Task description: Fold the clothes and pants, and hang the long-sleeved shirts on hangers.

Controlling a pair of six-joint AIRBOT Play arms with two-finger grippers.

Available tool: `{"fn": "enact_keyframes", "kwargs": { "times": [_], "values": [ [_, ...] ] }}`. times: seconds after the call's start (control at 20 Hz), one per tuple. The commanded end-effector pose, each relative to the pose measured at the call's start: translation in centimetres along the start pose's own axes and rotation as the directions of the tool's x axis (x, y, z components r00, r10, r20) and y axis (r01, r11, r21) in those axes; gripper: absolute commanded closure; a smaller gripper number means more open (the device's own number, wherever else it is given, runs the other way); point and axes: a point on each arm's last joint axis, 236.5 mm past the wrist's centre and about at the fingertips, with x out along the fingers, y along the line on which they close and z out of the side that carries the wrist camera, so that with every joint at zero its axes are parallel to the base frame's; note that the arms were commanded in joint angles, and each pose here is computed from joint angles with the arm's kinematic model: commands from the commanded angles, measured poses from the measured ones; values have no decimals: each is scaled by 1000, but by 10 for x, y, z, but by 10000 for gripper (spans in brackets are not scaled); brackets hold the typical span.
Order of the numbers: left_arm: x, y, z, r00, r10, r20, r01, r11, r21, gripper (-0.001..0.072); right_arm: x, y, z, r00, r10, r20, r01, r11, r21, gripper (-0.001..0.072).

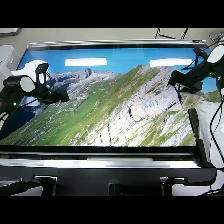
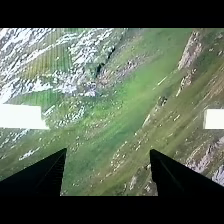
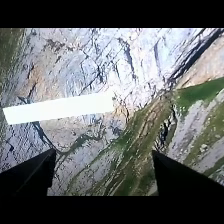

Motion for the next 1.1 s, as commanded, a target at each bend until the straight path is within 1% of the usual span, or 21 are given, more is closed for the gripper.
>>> {"fn": "enact_keyframes", "kwargs": {
  "times": [0.0,0.1,0.15,0.2,0.25,0.3,0.35,0.4,0.45,0.5,0.55,0.6,0.75,0.9,1.0,1.05],
  "values": [
    [5,-2,34,990,-10,138,9,1000,7,106,-2,-3,32,991,-13,136,14,1000,-5,17],
    [-10,28,77,949,89,303,-112,992,60,105,-6,-1,53,974,-7,225,10,1000,-13,9],
    [-24,52,97,922,139,362,-150,989,0,105,-6,-1,55,973,-6,230,18,999,-49,10],
    [-37,83,109,904,183,386,-133,979,-153,105,-5,-2,53,974,-9,225,31,995,-95,12],
    [-44,122,112,898,216,382,-85,939,-333,102,-3,-2,51,977,-11,214,34,994,-105,12],
    [-47,159,105,908,219,357,-20,874,-485,95,0,-4,47,981,-15,193,38,993,-113,12],
    [-45,190,94,926,197,321,40,797,-602,94,4,-5,43,986,-18,168,40,990,-132,12],
    [-40,217,82,943,161,292,97,706,-702,89,9,-7,37,990,-24,138,44,989,-141,13],
    [-35,239,72,952,113,286,157,619,-769,14,14,-8,33,993,-29,113,46,987,-151,17],
    [-29,255,67,949,72,306,216,557,-802,-13,20,-10,28,996,-31,88,45,986,-159,19],
    [-24,266,68,940,46,338,263,531,-805,-13,26,-11,24,997,-34,67,45,986,-160,20],
    [-16,275,72,929,33,369,299,523,-798,-13,31,-13,21,998,-37,51,45,986,-158,20],
    [10,288,95,889,52,454,357,540,-762,-13,47,-13,11,1000,-27,-1,26,989,-147,21],
    [45,299,101,880,102,464,349,524,-777,-13,50,-4,-2,998,14,-60,-22,991,-135,21],
    [72,294,95,895,85,437,341,503,-795,-13,49,0,-16,992,29,-121,-44,992,-119,20],
    [85,289,92,904,68,423,345,471,-812,-13,48,1,-23,988,35,-149,-51,993,-110,20]
  ]
}}
